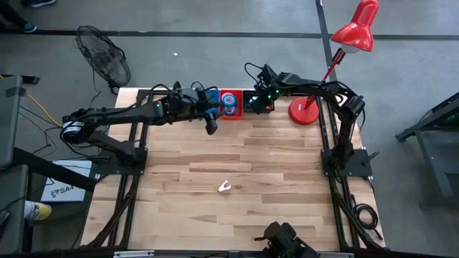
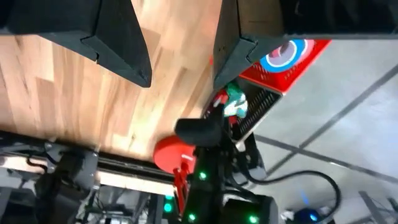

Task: Pick and place Stapler, Stapler remover, tape
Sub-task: Put the blue staple remover into the blue basket

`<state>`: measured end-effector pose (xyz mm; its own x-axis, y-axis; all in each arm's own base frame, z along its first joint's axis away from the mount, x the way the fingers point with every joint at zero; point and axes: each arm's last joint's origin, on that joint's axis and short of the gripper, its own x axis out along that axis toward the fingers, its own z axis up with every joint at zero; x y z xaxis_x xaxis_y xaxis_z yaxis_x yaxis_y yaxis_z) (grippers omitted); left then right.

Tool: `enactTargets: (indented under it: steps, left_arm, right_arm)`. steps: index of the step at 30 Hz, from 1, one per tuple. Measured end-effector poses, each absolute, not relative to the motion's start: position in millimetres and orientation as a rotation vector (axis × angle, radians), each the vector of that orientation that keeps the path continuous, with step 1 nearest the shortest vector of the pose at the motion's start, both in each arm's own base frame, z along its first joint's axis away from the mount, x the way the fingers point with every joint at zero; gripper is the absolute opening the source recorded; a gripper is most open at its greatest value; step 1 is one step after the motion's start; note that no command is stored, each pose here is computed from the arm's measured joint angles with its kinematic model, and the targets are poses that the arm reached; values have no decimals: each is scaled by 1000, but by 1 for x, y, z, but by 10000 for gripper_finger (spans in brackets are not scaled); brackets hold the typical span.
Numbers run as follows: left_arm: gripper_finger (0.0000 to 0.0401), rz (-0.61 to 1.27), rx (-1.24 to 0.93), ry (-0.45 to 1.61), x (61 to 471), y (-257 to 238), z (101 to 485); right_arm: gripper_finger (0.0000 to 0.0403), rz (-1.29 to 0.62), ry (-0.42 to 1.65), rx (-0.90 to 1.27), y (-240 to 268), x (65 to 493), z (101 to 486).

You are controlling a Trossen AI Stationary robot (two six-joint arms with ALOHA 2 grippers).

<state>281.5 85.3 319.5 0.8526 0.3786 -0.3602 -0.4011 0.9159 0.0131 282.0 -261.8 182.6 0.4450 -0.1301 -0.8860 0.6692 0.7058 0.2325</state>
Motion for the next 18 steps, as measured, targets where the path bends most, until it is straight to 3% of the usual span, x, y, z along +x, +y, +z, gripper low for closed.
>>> enactTargets:
  steps: [11, 18]
  left_arm:
    - [167, 394, -94, 424, 279, 84, 314]
    - [187, 370, -104, 534, 275, 82, 305]
  right_arm:
    - [153, -588, 1015, 628, -263, 278, 184]
    - [189, -584, 985, 590, -258, 272, 205]
